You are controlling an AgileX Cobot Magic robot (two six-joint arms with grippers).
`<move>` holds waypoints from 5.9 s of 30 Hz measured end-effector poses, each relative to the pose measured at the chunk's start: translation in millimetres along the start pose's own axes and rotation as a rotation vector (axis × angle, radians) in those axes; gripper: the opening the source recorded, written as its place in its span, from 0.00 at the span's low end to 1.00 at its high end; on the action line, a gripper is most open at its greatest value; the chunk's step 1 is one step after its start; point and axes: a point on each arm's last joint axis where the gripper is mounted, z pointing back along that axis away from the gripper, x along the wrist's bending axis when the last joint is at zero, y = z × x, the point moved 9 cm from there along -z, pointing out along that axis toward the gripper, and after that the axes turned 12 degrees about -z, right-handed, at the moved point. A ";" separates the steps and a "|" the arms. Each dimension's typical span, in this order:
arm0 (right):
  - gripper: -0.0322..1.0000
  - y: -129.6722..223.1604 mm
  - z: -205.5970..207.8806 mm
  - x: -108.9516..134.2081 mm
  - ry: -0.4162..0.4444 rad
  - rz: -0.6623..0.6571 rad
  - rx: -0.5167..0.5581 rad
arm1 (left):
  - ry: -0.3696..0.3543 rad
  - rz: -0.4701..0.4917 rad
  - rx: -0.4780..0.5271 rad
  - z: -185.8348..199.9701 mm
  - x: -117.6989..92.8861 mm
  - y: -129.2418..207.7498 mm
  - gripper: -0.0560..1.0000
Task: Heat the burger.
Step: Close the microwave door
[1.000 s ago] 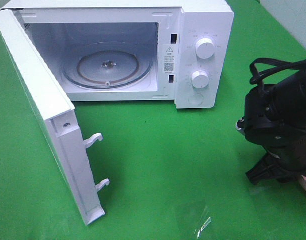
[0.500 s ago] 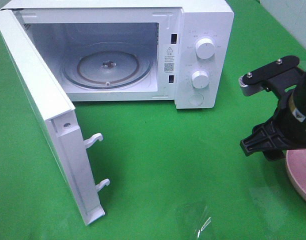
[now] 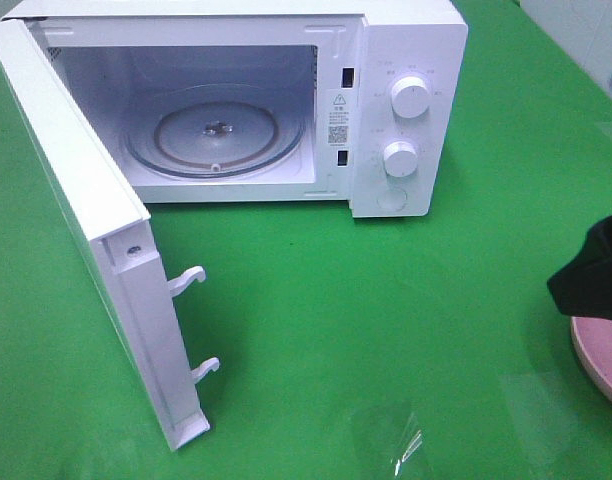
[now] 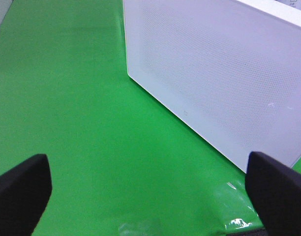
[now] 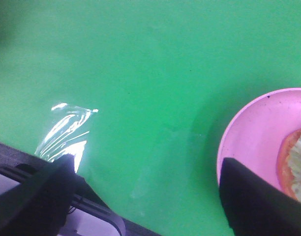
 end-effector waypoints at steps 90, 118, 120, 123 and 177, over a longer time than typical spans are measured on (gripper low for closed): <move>0.77 88.9 101.6 -73.6 0.148 -0.266 -0.575 | 0.000 0.000 0.000 0.0 0.0 0.0 0.99; 0.77 88.9 101.6 -73.6 0.148 -0.266 -0.575 | -0.073 -0.002 -0.169 -10.2 19.5 -49.1 0.66; 0.77 88.9 101.6 -73.6 0.148 -0.266 -0.575 | -0.089 -0.009 -0.171 -16.1 24.4 -54.7 0.57; 0.77 88.9 101.6 -73.6 0.148 -0.266 -0.575 | -0.090 -0.005 -0.139 -33.1 29.8 -61.3 0.29; 0.77 88.9 101.6 -73.6 0.148 -0.266 -0.575 | 0.351 -0.072 -0.326 -228.0 -55.8 -41.1 0.05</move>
